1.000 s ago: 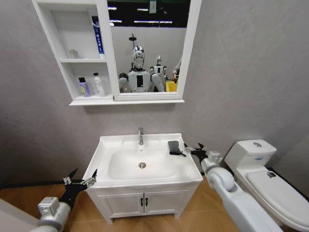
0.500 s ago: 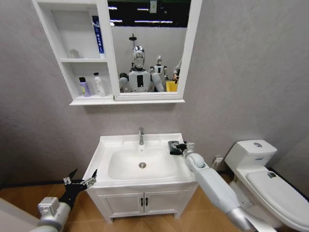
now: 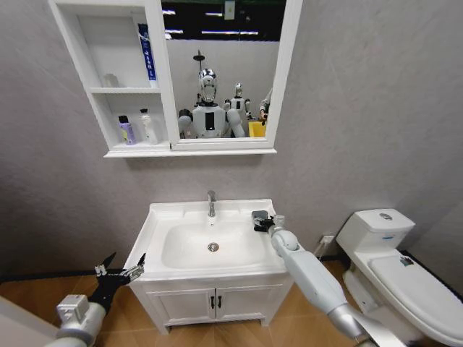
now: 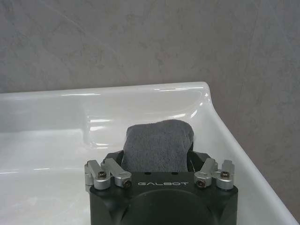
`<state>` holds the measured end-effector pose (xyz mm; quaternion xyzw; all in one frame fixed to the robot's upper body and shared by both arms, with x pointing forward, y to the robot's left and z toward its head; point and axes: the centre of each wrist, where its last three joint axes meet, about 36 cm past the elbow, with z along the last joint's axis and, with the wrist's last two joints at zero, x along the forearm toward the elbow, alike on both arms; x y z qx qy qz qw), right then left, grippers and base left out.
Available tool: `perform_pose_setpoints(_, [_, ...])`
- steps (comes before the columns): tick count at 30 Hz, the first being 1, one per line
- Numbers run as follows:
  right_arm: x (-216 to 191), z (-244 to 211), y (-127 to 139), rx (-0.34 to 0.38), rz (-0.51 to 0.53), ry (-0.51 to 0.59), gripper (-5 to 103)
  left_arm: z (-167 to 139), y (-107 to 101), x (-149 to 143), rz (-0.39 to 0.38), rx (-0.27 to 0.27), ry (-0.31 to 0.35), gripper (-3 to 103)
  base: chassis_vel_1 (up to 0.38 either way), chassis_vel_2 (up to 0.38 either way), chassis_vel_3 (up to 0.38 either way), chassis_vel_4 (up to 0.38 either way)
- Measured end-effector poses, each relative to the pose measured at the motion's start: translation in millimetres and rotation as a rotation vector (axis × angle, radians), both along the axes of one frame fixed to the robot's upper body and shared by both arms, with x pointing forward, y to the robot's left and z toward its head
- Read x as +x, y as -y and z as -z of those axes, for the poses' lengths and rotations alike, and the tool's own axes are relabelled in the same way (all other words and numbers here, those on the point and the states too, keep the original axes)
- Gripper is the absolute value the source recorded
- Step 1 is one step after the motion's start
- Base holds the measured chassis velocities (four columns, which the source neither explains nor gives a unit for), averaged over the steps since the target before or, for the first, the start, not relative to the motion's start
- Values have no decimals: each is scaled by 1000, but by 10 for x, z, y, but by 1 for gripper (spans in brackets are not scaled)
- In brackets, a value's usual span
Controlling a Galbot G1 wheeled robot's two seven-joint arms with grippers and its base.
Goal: Move facial cleanser and shampoo from washbasin to cabinet, then wipe washbasin with towel.
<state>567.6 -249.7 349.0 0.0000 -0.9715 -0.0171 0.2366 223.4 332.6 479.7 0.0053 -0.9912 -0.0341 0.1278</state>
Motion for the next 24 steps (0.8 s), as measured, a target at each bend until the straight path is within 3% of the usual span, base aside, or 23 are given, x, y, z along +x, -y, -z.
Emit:
perform_pose_setpoints(1, [0, 0, 0, 0, 0, 0, 85, 0, 0, 0, 0, 0, 0, 100, 0, 0, 0, 0])
perform_pose_setpoints(2, [5, 38, -11, -1, 5, -13, 74, 0, 0, 0, 0, 0, 0, 100, 0, 0, 0, 0])
perform_pose_setpoints(5, [28, 61, -22, 2, 10, -30, 68, 0, 0, 0, 0, 0, 0, 100, 0, 0, 0, 0])
perform_pose_setpoints(6, [38, 70, -13, 2, 11, -38, 57, 0, 0, 0, 0, 0, 0, 100, 0, 0, 0, 0])
perform_pose_setpoints(10, [43, 80, 9, 0, 8, -43, 52, 0, 0, 0, 0, 0, 0, 100, 0, 0, 0, 0])
perform_pose_setpoints(12, [43, 49, 32, 4, 7, -38, 36, 0, 0, 0, 0, 0, 0, 100, 0, 0, 0, 0])
perform_pose_setpoints(13, [43, 49, 32, 4, 7, -38, 36, 0, 0, 0, 0, 0, 0, 100, 0, 0, 0, 0])
perform_pose_setpoints(15, [39, -20, 59, 6, 6, -26, 25, 0, 0, 0, 0, 0, 0, 100, 0, 0, 0, 0])
perform_pose_setpoints(17, [37, -52, 65, 6, 6, -19, 25, 0, 0, 0, 0, 0, 0, 100, 0, 0, 0, 0])
perform_pose_setpoints(22, [-2, -309, -44, -7, -21, 49, 5, 0, 0, 0, 0, 0, 0, 100, 0, 0, 0, 0])
perform_pose_setpoints(24, [-82, -434, -166, -19, -60, 72, 4, 0, 0, 0, 0, 0, 0, 100, 0, 0, 0, 0])
